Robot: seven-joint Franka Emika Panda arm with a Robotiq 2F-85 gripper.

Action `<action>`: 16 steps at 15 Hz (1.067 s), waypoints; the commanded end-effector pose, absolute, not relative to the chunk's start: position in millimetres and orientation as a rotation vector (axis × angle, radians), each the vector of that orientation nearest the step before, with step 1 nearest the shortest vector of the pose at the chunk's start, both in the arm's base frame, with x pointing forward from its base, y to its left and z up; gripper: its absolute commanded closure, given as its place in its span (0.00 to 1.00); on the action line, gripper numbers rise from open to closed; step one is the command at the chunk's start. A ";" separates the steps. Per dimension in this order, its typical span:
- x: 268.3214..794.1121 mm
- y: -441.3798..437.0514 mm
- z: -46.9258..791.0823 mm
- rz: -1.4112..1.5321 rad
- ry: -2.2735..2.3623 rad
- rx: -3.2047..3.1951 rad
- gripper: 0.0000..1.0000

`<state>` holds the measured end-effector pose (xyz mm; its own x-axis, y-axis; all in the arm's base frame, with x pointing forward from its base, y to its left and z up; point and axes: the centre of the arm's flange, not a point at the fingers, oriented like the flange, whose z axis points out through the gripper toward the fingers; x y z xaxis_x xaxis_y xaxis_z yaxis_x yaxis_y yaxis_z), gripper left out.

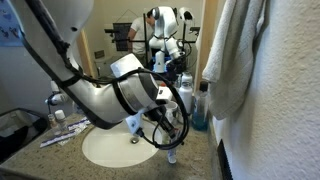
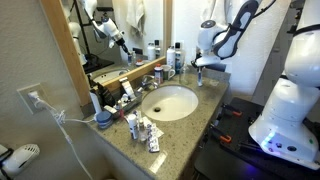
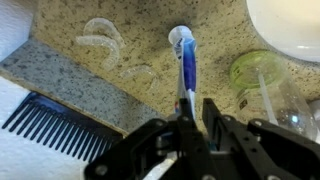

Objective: Move the blue and white tube to the right side of the sink counter

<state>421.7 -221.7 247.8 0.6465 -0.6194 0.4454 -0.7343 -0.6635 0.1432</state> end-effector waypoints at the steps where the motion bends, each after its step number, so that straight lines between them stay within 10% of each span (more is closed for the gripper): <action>1: 414.9 -222.3 243.3 0.564 -1.091 2.562 0.49; 7: 419.6 -216.7 246.8 0.567 -1.074 2.562 0.04; 16: 423.0 -197.6 273.0 0.590 -1.044 2.550 0.00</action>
<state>427.1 -210.5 253.8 0.6540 -0.5968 0.4649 -0.7183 -0.6828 0.1339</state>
